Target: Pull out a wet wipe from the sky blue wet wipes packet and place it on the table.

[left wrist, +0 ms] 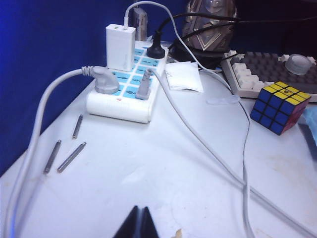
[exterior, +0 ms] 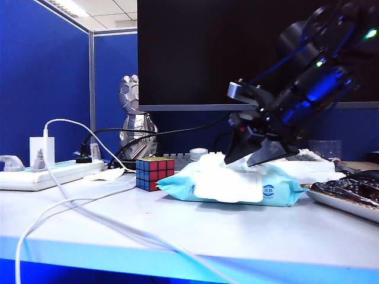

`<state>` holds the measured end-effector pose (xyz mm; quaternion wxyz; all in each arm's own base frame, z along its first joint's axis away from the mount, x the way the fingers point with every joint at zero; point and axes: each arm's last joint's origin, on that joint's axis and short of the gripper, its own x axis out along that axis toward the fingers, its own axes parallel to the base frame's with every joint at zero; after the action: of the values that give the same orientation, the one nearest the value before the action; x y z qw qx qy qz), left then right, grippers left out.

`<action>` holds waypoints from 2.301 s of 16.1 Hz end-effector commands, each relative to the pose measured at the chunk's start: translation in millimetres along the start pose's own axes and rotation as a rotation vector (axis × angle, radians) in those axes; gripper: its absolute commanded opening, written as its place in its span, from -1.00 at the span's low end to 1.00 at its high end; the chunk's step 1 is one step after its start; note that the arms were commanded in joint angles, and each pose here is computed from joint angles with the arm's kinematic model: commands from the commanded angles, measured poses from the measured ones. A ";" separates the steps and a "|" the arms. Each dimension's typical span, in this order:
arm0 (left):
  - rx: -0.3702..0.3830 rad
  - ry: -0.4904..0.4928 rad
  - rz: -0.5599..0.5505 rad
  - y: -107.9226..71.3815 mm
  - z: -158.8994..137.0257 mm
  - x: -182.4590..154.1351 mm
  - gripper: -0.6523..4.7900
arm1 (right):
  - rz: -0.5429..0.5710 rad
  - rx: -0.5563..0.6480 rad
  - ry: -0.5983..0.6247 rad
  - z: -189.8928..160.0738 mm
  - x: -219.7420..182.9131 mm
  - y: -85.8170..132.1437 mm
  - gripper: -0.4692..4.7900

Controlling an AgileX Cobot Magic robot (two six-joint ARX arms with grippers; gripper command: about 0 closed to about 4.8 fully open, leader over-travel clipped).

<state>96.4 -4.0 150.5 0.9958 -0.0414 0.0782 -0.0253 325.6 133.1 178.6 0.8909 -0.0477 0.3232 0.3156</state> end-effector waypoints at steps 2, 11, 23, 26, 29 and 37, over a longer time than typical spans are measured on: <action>-0.002 0.005 0.001 0.1 -1.0 0.0 -0.76 | -0.003 -0.017 -0.038 10.4 4.2 -1.8 0.11; -0.002 0.005 0.001 0.1 -1.0 0.0 -0.76 | -0.009 -0.030 0.005 5.5 11.4 -3.7 -0.23; -0.002 0.005 0.001 0.1 -1.0 0.0 -0.76 | -0.006 -0.079 -0.158 98.8 -19.3 -1.3 -0.84; -0.002 0.005 0.001 0.1 -1.0 0.0 -0.76 | -0.035 -0.094 -0.217 126.6 -34.3 -0.1 -0.84; -0.002 0.005 0.001 0.1 -1.0 0.0 -0.76 | -0.222 -0.145 -0.251 142.4 -57.5 -0.1 -0.84; -0.002 0.005 0.001 0.1 -1.0 0.0 -0.76 | -0.215 -0.122 -0.068 130.5 -131.2 22.4 -0.84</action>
<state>96.4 -4.0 150.5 0.9958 -0.0414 0.0782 -0.0253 314.0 120.4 363.3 0.9359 -0.1403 0.2374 0.2194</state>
